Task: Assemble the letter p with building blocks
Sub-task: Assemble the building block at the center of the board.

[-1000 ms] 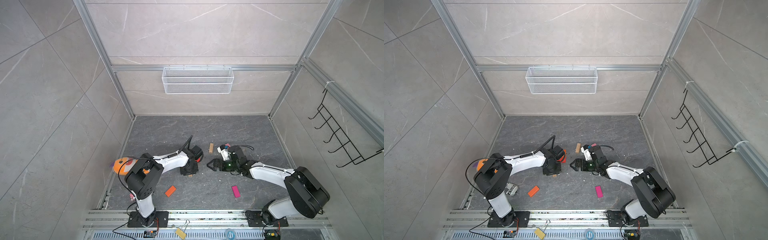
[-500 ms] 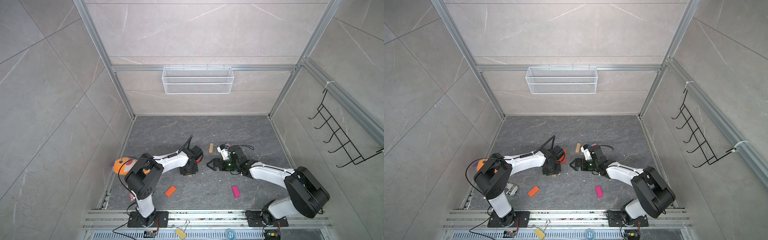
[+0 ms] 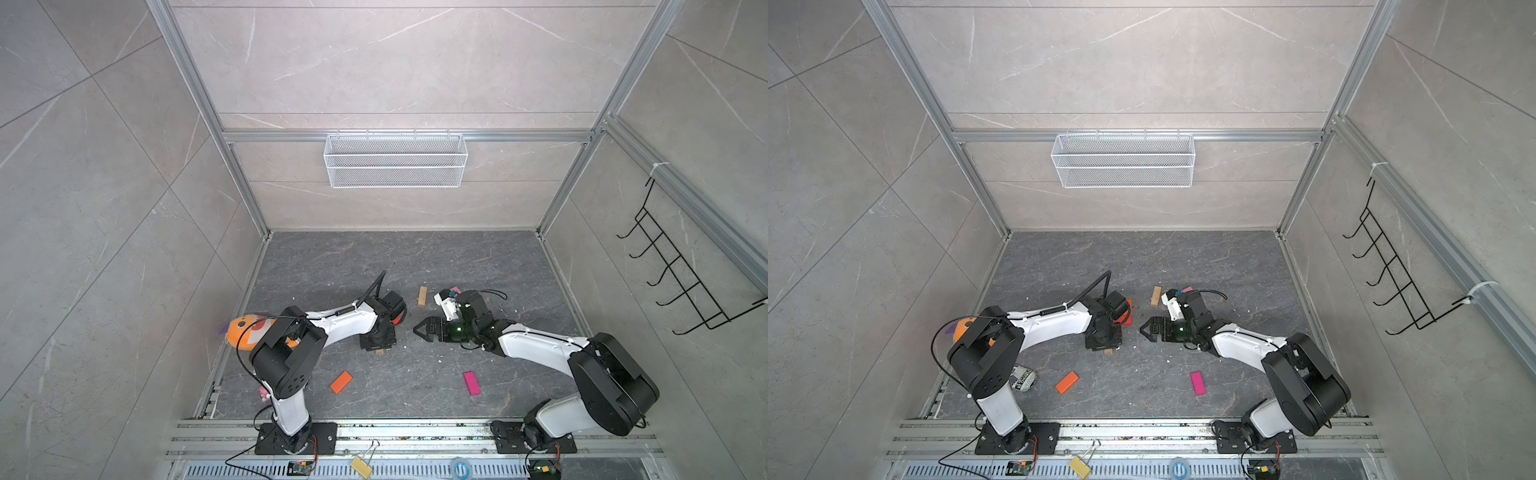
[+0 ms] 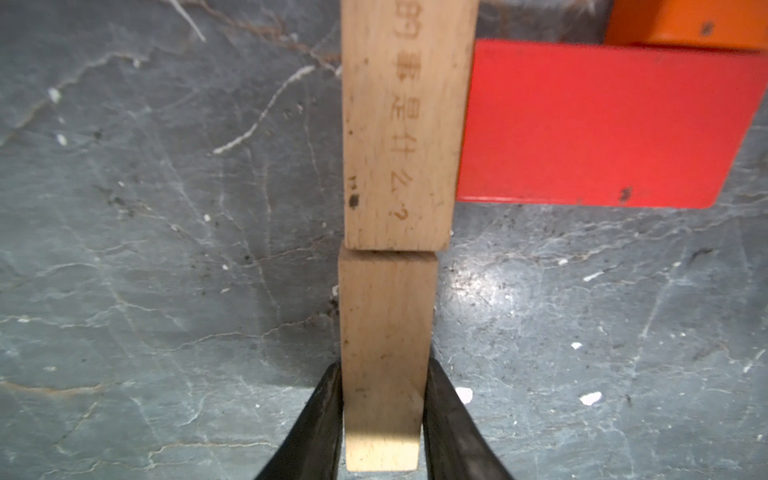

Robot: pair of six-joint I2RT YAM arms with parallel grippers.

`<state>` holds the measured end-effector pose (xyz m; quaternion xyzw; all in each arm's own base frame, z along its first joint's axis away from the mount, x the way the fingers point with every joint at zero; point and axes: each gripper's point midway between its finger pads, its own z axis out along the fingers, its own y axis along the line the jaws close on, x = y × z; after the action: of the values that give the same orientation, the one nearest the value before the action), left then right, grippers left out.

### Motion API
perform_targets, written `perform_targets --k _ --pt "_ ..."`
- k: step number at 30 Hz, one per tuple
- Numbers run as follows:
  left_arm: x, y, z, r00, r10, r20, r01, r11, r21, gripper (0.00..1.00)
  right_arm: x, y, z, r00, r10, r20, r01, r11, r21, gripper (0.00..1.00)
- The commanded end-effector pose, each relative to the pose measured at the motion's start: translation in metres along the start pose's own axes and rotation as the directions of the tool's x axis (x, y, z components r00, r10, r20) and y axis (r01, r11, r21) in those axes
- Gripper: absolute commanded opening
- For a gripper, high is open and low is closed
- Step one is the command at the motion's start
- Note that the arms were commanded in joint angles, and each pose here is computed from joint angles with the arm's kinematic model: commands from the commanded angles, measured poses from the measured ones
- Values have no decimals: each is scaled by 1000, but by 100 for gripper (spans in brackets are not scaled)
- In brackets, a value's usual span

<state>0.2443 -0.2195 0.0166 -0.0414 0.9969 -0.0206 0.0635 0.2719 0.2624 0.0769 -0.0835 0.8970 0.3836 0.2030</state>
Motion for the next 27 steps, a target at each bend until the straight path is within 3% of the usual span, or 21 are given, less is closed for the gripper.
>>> perform_targets --k 1,27 --pt "2 -1 5 1000 22 -19 -22 1000 -7 35 -6 1 1 1000 -4 1 4 1000 -2 100" --pt "-4 0 8 1000 9 -16 -10 999 -45 37 -4 -1 2 1000 0 -7 0 1000 9 100"
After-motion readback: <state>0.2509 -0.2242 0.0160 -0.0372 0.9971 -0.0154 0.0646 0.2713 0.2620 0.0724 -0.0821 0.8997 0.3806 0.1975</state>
